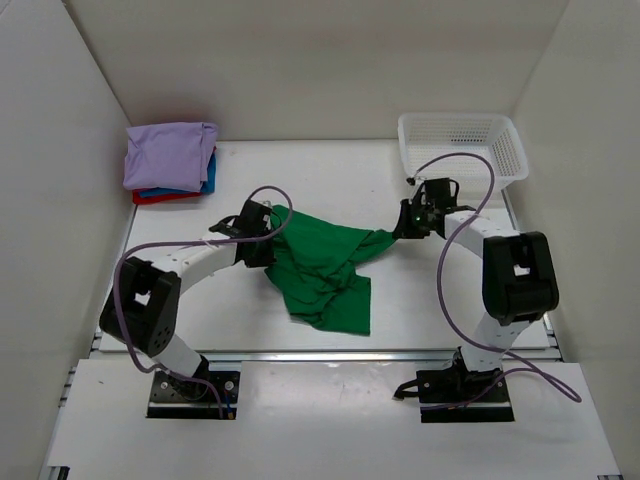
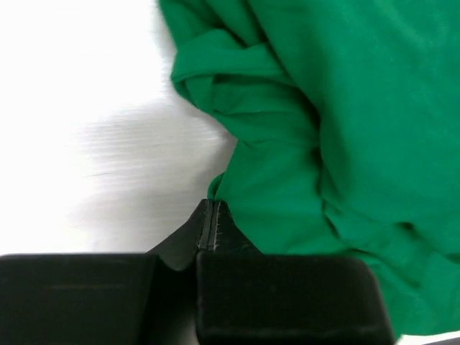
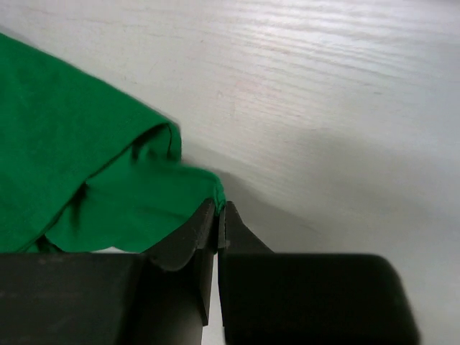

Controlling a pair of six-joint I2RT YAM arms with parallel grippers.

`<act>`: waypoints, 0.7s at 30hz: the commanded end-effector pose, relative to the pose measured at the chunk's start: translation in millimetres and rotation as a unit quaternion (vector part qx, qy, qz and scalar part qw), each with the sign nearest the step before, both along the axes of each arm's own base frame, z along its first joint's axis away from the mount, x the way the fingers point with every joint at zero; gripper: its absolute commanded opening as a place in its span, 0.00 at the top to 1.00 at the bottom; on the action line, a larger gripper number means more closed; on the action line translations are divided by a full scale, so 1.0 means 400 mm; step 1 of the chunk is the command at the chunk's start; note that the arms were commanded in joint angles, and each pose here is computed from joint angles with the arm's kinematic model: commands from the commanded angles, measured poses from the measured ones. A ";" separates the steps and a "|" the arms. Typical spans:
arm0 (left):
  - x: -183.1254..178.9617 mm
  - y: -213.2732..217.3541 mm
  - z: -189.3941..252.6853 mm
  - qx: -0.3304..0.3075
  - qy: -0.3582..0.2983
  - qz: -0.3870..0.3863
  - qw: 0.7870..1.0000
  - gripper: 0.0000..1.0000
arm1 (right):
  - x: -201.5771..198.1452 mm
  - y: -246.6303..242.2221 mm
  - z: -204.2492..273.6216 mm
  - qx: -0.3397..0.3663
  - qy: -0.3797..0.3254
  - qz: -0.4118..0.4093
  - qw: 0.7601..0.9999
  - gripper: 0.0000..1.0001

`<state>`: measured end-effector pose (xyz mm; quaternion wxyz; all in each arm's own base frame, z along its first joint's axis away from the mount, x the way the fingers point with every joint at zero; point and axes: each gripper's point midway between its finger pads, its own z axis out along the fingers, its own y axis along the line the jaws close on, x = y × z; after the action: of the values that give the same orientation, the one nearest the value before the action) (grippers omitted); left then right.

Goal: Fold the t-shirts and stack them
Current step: Flatten out the tshirt

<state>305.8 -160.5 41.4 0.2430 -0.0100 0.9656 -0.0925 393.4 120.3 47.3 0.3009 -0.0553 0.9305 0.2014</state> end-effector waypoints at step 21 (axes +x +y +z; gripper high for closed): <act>0.086 0.430 0.870 0.059 -0.390 0.214 0.894 1.00 | -0.113 -0.373 0.876 -0.068 -0.365 -0.227 0.901 1.00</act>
<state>354.0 -11.1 341.5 0.5722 -0.1486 0.8063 -0.0188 361.2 -15.6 361.1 0.6216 0.0559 0.7792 0.0574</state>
